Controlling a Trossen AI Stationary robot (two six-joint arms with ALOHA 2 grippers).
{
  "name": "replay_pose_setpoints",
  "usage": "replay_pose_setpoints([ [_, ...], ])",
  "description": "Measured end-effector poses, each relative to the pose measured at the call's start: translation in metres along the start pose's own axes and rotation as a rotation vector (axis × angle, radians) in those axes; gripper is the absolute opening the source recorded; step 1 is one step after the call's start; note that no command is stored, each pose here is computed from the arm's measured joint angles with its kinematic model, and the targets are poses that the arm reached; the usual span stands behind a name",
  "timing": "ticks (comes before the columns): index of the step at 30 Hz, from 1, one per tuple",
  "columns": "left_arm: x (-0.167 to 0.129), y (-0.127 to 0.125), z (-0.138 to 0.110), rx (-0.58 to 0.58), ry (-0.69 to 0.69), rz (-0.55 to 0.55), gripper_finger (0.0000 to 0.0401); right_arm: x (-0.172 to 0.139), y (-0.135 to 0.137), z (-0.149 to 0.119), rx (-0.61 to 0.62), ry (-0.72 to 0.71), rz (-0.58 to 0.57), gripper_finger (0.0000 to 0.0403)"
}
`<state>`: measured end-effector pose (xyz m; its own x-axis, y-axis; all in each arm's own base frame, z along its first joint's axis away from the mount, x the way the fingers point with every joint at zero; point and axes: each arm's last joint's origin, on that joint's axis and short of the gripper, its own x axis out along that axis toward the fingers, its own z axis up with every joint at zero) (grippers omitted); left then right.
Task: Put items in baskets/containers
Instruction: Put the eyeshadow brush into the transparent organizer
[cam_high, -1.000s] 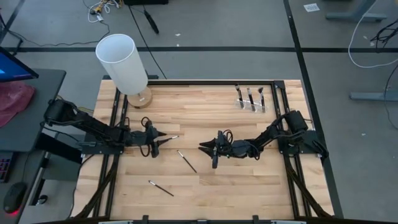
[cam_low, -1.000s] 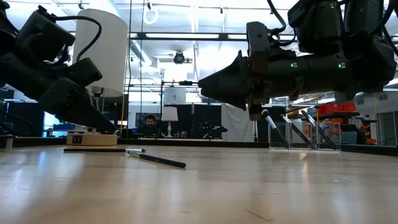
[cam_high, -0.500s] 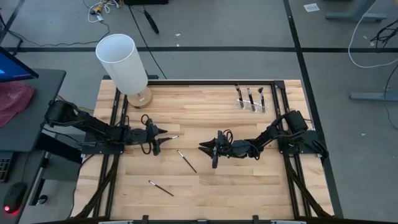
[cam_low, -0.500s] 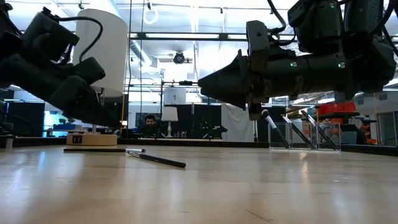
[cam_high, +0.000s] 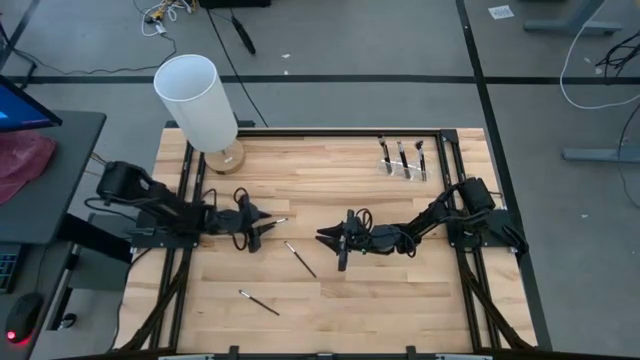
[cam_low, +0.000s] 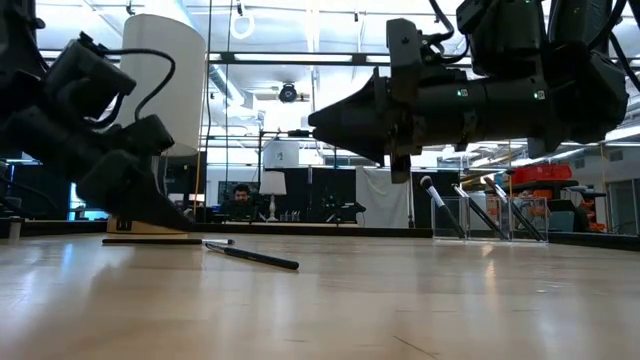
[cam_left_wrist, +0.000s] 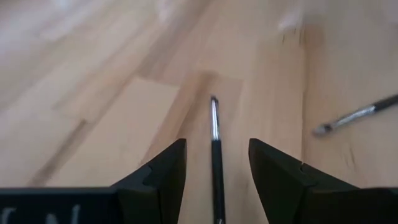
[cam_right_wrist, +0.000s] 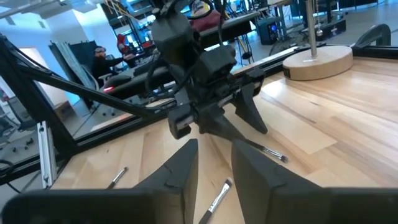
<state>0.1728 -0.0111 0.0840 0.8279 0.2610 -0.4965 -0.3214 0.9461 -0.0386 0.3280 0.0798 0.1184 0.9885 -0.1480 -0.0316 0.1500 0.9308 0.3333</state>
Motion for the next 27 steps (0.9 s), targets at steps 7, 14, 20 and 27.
replay_pose_setpoints([
  [7, 0.008, -0.001, -0.009, -0.002, 0.014, -0.002, 0.0177, 0.000, 0.000, -0.001, -0.003, 0.006, -0.002, 0.0098],
  [14, 0.014, -0.002, -0.017, 0.003, 0.032, -0.025, 0.0171, 0.000, 0.000, -0.001, -0.003, 0.006, -0.002, 0.0098],
  [20, 0.018, -0.003, -0.021, 0.002, 0.055, -0.039, 0.0105, 0.000, 0.000, -0.001, -0.009, 0.006, -0.002, 0.0098],
  [27, 0.018, -0.004, -0.022, 0.002, 0.070, -0.077, 0.0014, -0.005, 0.004, 0.013, -0.058, -0.013, 0.048, 0.0098],
])
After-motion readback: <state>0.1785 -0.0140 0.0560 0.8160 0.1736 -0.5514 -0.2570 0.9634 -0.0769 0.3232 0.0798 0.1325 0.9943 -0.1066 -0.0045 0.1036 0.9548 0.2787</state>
